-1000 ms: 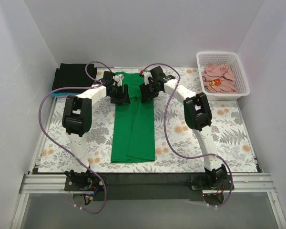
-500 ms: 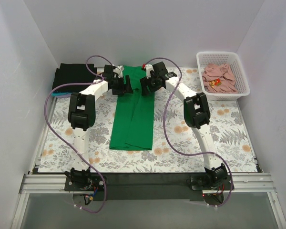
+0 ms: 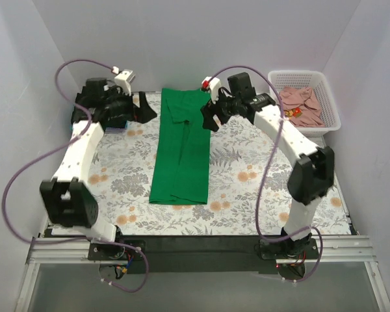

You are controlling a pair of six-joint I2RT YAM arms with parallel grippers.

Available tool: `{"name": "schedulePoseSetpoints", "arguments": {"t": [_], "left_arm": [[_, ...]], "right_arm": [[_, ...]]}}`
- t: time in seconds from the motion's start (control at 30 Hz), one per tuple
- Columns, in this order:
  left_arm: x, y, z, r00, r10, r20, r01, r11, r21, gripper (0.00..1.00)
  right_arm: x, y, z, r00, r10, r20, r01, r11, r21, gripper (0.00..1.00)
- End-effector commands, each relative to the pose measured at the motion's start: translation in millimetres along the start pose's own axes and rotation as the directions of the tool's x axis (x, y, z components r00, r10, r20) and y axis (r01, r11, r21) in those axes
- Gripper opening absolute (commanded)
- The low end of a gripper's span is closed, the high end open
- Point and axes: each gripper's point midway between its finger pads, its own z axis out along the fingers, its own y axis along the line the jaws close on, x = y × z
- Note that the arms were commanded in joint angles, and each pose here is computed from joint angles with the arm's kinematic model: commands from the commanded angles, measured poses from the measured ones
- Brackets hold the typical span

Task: Fold and stack the t-shirts
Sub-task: Fold the tshirt

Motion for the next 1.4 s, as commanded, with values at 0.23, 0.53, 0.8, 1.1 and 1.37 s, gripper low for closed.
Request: {"name": "schedulePoseSetpoints", "arguments": {"t": [0.23, 0.53, 0.8, 1.1, 1.37], "left_arm": [[187.2, -87.6, -103.2, 0.881, 0.460, -0.110, -0.391, 0.839, 0.379, 0.78], [285.4, -94.0, -118.4, 0.722, 0.692, -0.009, -0.618, 0.651, 0.441, 0.73], [304.3, -84.0, -110.4, 0.657, 0.754, 0.008, -0.671, 0.581, 0.461, 0.73], [312.9, -66.6, -86.6, 0.644, 0.764, -0.042, -0.666, 0.587, 0.460, 0.60], [333.7, -50.5, -71.5, 0.610, 0.788, -0.083, -0.688, 0.579, 0.439, 0.59]], "right_arm": [[143.3, 195.2, -57.3, 0.889, -0.415, -0.193, 0.330, 0.873, -0.358, 0.72], [184.7, 236.5, -25.0, 0.806, -0.559, -0.193, 0.470, 0.803, -0.366, 0.57], [192.0, 242.8, 4.9, 0.785, -0.593, -0.177, 0.513, 0.783, -0.352, 0.57], [221.0, 238.6, 19.2, 0.755, -0.614, -0.231, 0.511, 0.772, -0.379, 0.56], [252.8, 234.5, 25.0, 0.731, -0.616, -0.292, 0.488, 0.772, -0.408, 0.48]]}}
